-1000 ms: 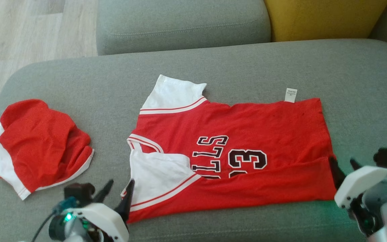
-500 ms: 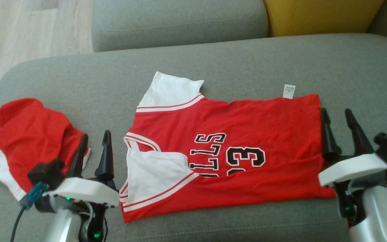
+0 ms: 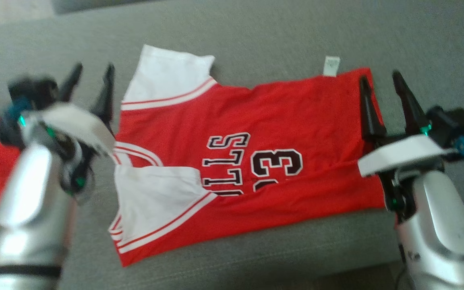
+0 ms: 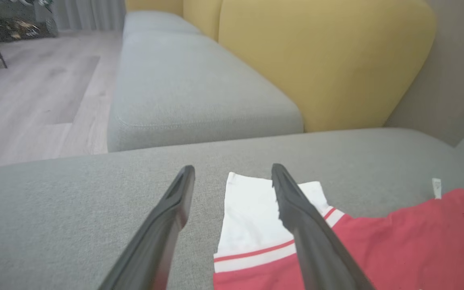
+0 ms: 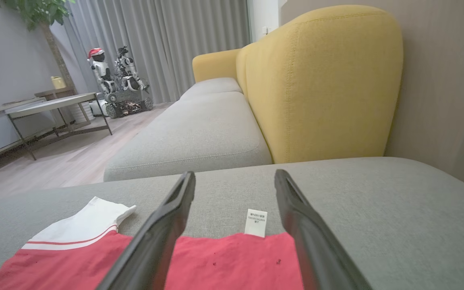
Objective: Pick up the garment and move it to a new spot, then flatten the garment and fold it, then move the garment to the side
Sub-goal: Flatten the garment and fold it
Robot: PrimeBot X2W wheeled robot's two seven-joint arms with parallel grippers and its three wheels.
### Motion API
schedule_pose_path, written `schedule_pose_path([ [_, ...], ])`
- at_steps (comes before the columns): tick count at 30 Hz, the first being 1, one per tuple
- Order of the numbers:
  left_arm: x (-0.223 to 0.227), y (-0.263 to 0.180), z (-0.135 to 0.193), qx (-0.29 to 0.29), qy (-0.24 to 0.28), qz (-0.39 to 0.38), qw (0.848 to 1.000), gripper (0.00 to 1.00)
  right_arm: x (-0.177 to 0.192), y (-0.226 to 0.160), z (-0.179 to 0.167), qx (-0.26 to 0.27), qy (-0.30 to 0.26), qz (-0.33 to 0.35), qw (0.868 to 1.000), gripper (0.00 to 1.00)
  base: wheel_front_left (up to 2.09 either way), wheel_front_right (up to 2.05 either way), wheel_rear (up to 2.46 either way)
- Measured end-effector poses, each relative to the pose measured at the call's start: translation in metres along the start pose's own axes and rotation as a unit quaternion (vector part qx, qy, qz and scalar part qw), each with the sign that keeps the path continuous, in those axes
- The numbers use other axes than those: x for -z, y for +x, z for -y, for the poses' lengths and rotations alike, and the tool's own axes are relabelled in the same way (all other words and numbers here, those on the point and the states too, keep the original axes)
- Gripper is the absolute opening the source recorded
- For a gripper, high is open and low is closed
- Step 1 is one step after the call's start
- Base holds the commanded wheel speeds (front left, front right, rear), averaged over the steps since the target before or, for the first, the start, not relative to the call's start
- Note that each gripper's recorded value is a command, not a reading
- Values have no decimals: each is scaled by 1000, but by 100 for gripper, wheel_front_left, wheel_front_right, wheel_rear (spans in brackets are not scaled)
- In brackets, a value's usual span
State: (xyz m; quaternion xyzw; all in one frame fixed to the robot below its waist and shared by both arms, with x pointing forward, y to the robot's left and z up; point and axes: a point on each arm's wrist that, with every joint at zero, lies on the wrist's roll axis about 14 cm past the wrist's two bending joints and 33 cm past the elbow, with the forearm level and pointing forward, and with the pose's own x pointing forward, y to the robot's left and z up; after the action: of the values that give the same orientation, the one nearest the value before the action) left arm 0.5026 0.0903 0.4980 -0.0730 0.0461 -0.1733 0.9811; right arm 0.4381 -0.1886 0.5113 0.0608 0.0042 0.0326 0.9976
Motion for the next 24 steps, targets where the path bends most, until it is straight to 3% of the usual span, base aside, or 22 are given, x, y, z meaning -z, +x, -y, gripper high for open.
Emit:
schedule_pose_path([
  [4, 26, 54, -15, 21, 31, -119, 992, 100, 5, 21, 9, 6, -18, -12, 1000, 100, 0, 0, 0],
  [6, 33, 75, -19, 21, 15, -151, 988, 100, 10, 27, 13, 8, -26, -19, 999, 100, 0, 0, 0],
  [11, 46, 115, -19, 43, 43, -213, 975, 100, 15, 37, 24, 16, -31, -24, 999, 100, 0, 0, 0],
  [19, 103, 129, -12, 78, 84, -307, 945, 100, 30, 38, 43, 37, -22, -37, 998, 100, 0, 0, 0],
  [24, 117, 134, -6, 94, 93, -323, 937, 100, 39, 35, 50, 46, -20, -45, 998, 100, 0, 0, 0],
])
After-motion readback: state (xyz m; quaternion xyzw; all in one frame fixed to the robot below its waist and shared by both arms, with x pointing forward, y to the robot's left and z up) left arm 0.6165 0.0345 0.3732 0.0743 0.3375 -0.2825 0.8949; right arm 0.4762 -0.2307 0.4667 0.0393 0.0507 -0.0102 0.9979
